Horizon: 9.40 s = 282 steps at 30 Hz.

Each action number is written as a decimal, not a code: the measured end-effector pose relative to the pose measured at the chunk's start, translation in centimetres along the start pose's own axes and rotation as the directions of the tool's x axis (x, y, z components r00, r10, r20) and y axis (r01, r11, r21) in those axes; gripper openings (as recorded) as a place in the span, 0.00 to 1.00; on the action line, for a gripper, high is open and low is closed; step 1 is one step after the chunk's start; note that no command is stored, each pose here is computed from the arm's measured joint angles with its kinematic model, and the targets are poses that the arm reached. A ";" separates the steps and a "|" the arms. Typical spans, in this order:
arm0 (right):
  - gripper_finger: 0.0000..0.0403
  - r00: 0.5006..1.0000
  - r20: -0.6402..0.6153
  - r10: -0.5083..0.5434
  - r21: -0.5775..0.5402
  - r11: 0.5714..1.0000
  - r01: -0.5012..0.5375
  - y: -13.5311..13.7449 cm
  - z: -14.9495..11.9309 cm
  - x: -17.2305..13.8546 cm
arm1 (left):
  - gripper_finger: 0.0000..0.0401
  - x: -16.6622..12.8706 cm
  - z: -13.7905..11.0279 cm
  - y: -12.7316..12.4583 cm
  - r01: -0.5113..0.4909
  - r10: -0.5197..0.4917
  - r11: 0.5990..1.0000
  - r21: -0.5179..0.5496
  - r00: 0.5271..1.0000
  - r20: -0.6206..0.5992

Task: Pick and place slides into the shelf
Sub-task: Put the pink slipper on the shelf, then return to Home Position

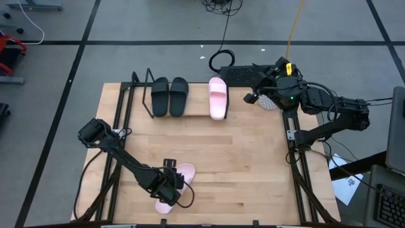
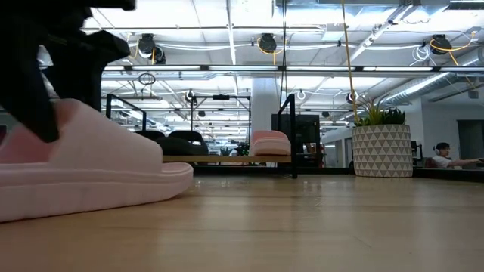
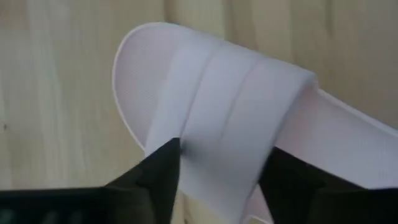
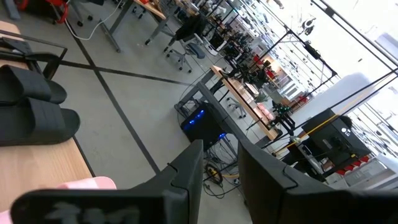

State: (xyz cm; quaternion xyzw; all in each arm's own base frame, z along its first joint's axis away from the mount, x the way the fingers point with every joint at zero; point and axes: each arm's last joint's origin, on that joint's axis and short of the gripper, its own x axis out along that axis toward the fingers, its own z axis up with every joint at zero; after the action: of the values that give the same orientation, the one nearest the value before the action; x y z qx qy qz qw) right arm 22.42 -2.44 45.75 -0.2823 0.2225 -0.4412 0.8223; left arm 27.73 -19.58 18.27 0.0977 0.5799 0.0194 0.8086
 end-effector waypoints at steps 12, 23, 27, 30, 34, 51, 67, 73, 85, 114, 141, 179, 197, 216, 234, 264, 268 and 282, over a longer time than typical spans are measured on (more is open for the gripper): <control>0.23 1.000 0.003 -0.002 0.006 1.000 0.002 0.0 0.1 0.0 | 0.01 -0.9 0.9 3.0 0.068 -0.075 0.982 -0.176 0.997 -0.029; 0.23 1.000 0.006 0.000 0.051 0.999 0.000 0.0 0.1 0.0 | 0.00 -11.0 5.2 13.7 -0.449 0.517 0.823 -0.348 0.846 0.130; 0.23 1.000 0.006 0.000 0.065 0.998 0.000 0.0 0.1 0.0 | 0.00 -12.7 7.1 19.1 -0.599 0.703 0.677 -0.428 0.697 0.137; 0.23 1.000 0.006 0.000 0.072 0.997 0.000 0.0 0.1 0.0 | 0.00 -12.2 8.2 23.3 -0.648 0.757 0.617 -0.446 0.645 0.110; 0.23 1.000 0.006 0.000 0.087 0.996 0.000 0.0 0.1 0.0 | 0.00 -9.9 9.0 28.8 -0.655 0.765 0.591 -0.470 0.639 0.072; 0.23 1.000 0.004 -0.001 0.074 0.997 0.001 0.0 0.1 0.0 | 0.00 2.7 8.0 38.3 -0.622 0.655 0.615 -0.485 0.745 -0.125; 0.23 1.000 0.003 -0.003 0.045 0.999 0.003 -0.1 0.0 0.0 | 0.00 4.2 6.7 40.3 -0.631 0.632 0.642 -0.436 0.757 -0.166; 0.23 1.000 0.004 -0.004 0.035 0.999 0.003 -0.1 0.1 0.0 | 0.00 4.2 6.8 40.3 -0.629 0.629 0.651 -0.424 0.760 -0.162; 0.23 1.000 0.005 -0.003 0.035 0.999 0.003 -0.1 0.1 0.0 | 0.00 5.2 6.5 39.2 -0.630 0.617 0.685 -0.366 0.769 -0.168; 0.23 1.000 0.004 -0.003 0.058 0.998 0.003 -0.1 0.1 0.0 | 0.00 5.2 6.8 38.5 -0.618 0.605 0.711 -0.335 0.781 -0.156; 0.23 1.000 0.005 -0.001 0.061 0.998 0.000 -0.1 0.1 0.0 | 0.01 7.7 7.3 37.6 -0.594 0.575 0.743 -0.308 0.803 -0.157; 0.23 1.000 0.004 0.001 0.059 0.998 -0.001 -0.1 0.0 0.0 | 0.00 7.6 7.1 37.5 -0.634 0.609 0.769 -0.086 0.767 -0.202; 0.23 1.000 0.004 0.001 0.084 0.996 -0.002 0.0 0.0 0.0 | 0.00 7.7 7.2 37.4 -0.626 0.599 0.763 -0.161 0.779 -0.186; 0.23 1.000 0.004 0.001 0.084 0.996 -0.002 0.0 0.0 0.0 | 0.21 7.7 7.3 37.3 -0.607 0.582 0.776 -0.169 0.794 -0.176; 0.23 1.000 0.004 0.001 0.083 0.997 -0.002 0.0 0.0 0.0 | 0.65 6.5 8.9 34.5 -0.620 0.607 0.767 -0.164 0.785 -0.127; 0.23 0.872 -0.243 -0.426 0.151 0.871 0.468 -5.9 -3.3 -4.3 | 0.70 -30.1 -14.2 21.9 0.260 0.247 0.715 -0.649 0.774 0.583; 0.23 0.929 -0.180 -0.324 0.406 0.836 0.370 -7.7 -6.1 -6.7 | 0.70 -28.7 -16.0 21.7 0.237 0.222 0.734 -0.636 0.802 0.555; 0.23 0.834 0.258 0.488 0.531 0.649 -0.545 -2.0 -10.7 -7.8 | 0.70 -16.8 -16.2 17.3 0.454 -0.003 0.853 -0.258 0.498 0.867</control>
State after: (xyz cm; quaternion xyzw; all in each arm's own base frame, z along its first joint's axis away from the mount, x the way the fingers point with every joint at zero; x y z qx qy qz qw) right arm 10.64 0.39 40.01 0.0395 0.1089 -0.2213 0.9683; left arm 8.41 -2.85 32.10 -0.1781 0.1024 -0.0059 0.9786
